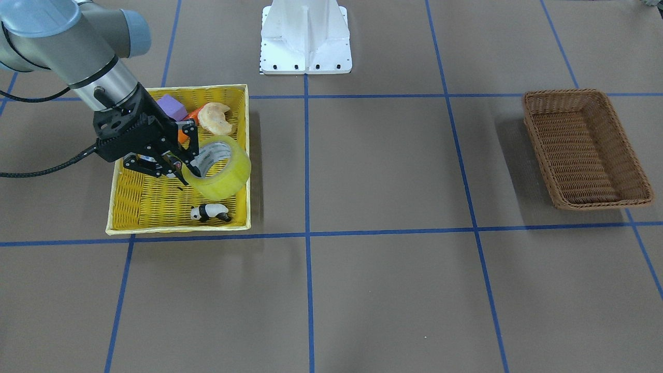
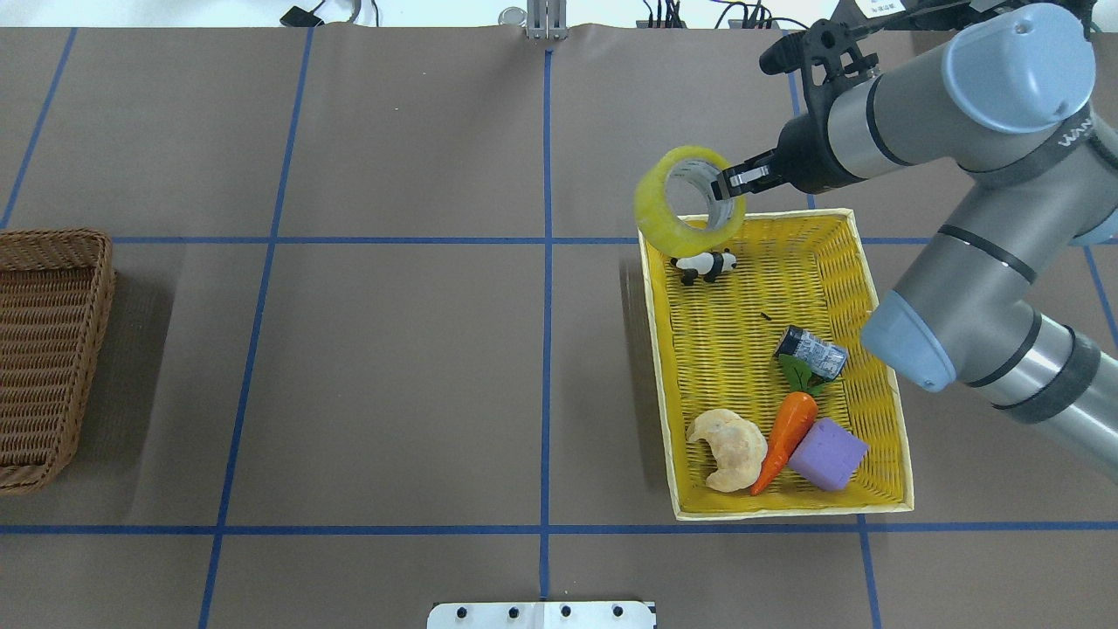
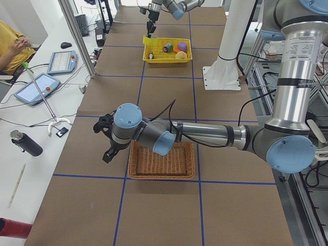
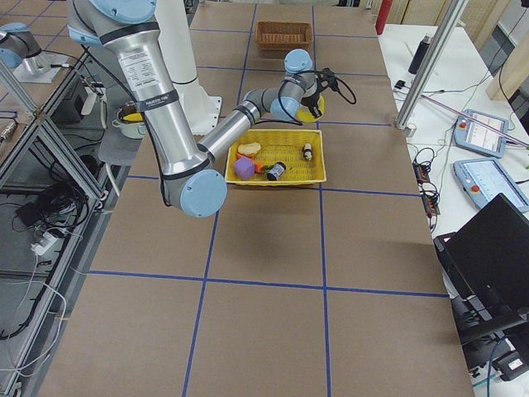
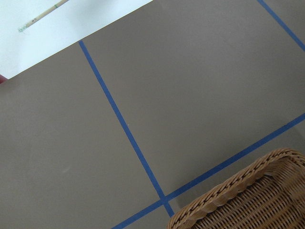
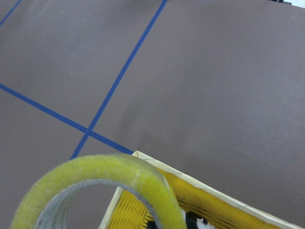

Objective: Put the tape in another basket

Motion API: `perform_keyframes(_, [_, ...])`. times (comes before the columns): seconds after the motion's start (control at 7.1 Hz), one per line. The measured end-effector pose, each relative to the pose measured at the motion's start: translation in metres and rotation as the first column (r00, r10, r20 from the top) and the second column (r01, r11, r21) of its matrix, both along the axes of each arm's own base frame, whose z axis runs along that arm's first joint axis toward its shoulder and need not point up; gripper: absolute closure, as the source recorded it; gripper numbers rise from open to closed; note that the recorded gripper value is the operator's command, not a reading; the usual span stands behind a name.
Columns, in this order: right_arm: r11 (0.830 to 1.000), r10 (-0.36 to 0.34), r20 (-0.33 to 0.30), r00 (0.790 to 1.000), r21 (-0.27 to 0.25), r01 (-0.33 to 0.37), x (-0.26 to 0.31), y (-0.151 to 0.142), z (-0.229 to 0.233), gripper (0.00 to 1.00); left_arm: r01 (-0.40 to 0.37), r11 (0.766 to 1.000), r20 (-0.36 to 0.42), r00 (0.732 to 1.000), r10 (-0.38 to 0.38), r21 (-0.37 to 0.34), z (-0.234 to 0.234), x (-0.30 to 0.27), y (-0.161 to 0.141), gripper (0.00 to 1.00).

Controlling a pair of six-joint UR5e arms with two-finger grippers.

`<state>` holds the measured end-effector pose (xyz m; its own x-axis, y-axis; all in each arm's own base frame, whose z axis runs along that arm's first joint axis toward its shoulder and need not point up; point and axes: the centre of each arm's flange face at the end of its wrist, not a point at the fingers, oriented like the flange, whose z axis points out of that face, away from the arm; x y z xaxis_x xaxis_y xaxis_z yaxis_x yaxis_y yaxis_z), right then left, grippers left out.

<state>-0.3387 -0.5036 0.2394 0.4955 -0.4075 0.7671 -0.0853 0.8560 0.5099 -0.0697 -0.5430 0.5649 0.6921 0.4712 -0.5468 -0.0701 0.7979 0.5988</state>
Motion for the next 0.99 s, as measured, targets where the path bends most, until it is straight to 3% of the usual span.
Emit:
perform_keyframes(0.28, [0.998, 0.069, 0.052, 0.996, -0.017, -0.068, -0.042, 0.017, -0.04, 1.0, 0.003, 0.999, -0.088, 0.996, 0.001, 0.037, -0.025, 0.024, -0.005, 0.01])
perform_keyframes(0.42, [0.994, 0.109, 0.073, 0.991, -0.019, -0.108, -0.067, 0.031, -0.057, 1.0, -0.007, 1.0, -0.165, 0.986, 0.01, 0.019, -0.044, 0.039, -0.008, 0.01])
perform_keyframes(0.7, [0.985, 0.174, 0.114, 0.978, -0.016, -0.174, -0.111, 0.063, -0.089, 1.0, -0.016, 0.999, -0.302, 0.953, 0.004, -0.037, -0.093, 0.081, -0.018, 0.01])
perform_keyframes(0.99, [0.977, 0.214, 0.143, 0.966, -0.006, -0.215, -0.148, 0.09, -0.114, 1.0, -0.058, 0.996, -0.438, 0.899, 0.02, -0.073, -0.15, 0.15, -0.021, 0.01])
